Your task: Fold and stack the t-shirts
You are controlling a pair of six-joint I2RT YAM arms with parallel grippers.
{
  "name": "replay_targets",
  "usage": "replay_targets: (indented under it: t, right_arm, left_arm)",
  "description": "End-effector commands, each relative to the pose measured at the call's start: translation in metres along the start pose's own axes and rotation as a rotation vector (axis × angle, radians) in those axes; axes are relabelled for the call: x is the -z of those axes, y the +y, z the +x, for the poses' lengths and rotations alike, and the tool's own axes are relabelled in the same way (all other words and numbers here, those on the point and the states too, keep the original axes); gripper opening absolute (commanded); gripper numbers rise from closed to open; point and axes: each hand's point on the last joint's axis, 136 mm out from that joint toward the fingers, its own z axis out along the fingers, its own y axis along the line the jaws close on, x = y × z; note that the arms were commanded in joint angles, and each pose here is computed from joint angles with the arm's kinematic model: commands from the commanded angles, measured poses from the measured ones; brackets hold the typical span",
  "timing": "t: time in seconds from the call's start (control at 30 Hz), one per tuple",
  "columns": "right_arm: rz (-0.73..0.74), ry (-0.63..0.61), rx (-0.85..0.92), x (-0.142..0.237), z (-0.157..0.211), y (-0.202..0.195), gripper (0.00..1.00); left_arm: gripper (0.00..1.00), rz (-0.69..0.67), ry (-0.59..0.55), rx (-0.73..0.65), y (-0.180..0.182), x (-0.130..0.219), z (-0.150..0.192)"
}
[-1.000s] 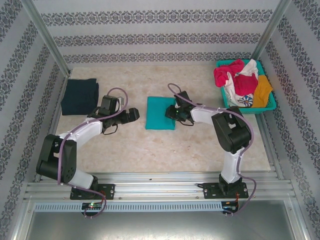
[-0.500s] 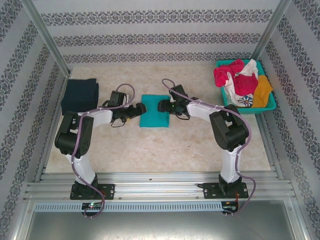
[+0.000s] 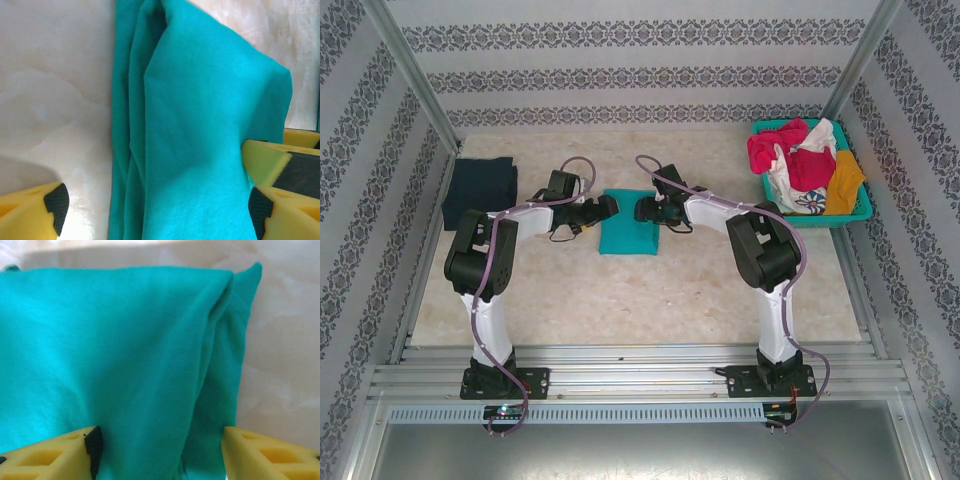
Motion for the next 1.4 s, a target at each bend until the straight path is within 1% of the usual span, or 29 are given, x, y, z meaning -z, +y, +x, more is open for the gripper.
replay_targets:
  t: [0.0, 0.07, 0.13, 0.27, 0.3, 0.33, 0.57, 0.73, 0.77, 0.83, 1.03, 1.13, 1.23, 1.27, 1.37]
  right_arm:
    - [0.009, 0.054, -0.003, -0.007, 0.012, -0.003, 0.54]
    - [-0.01, 0.06, -0.037, -0.011, 0.015, -0.006, 0.38]
    - [-0.027, 0.063, -0.072, -0.013, 0.019, -0.009, 0.27]
    - [-0.055, 0.066, -0.127, -0.017, 0.023, -0.014, 0.14]
    - [-0.058, 0.068, -0.135, -0.018, 0.023, -0.015, 0.13]
    - [-0.06, 0.069, -0.139, -0.019, 0.025, -0.016, 0.12]
    - [-0.072, 0.076, -0.148, -0.02, 0.028, -0.017, 0.12]
    - [-0.089, 0.08, -0.145, -0.021, 0.028, -0.014, 0.12]
    - [-0.097, 0.081, -0.143, -0.021, 0.029, -0.012, 0.12]
    - [-0.107, 0.083, -0.144, -0.021, 0.029, -0.009, 0.12]
    - [-0.137, 0.094, -0.126, -0.022, 0.032, 0.001, 0.12]
    - [-0.144, 0.1, -0.117, -0.022, 0.034, 0.003, 0.12]
    - [-0.154, 0.102, -0.106, -0.02, 0.033, 0.005, 0.13]
    - [-0.157, 0.101, -0.103, -0.018, 0.032, 0.005, 0.13]
    - [-0.181, 0.079, -0.084, -0.007, 0.024, 0.013, 0.17]
  left_arm:
    - [0.92, 0.035, 0.047, -0.018, -0.007, -0.016, 0.013]
    - [0.91, 0.049, 0.051, -0.021, -0.013, -0.017, 0.014]
    - [0.88, 0.055, 0.048, -0.02, -0.017, -0.016, 0.015]
    - [0.82, 0.078, 0.036, -0.019, -0.027, -0.015, 0.014]
    - [0.8, 0.081, 0.035, -0.019, -0.029, -0.015, 0.014]
    - [0.78, 0.085, 0.037, -0.02, -0.031, -0.016, 0.015]
    - [0.76, 0.064, 0.051, -0.01, -0.025, -0.028, 0.018]
    - [0.71, 0.055, 0.061, 0.005, -0.017, -0.036, 0.021]
    - [0.67, 0.061, 0.059, 0.008, -0.017, -0.038, 0.02]
    - [0.63, 0.078, 0.057, 0.014, -0.019, -0.042, 0.019]
    - [0.37, 0.123, 0.037, 0.027, -0.027, -0.05, 0.008]
    - [0.23, 0.119, 0.042, 0.016, -0.026, -0.053, 0.007]
    - [0.02, 0.124, 0.049, 0.005, -0.026, -0.056, 0.007]
    - [0.0, 0.129, 0.051, -0.001, -0.026, -0.057, 0.008]
    - [0.0, 0.119, 0.045, -0.034, -0.025, -0.056, 0.008]
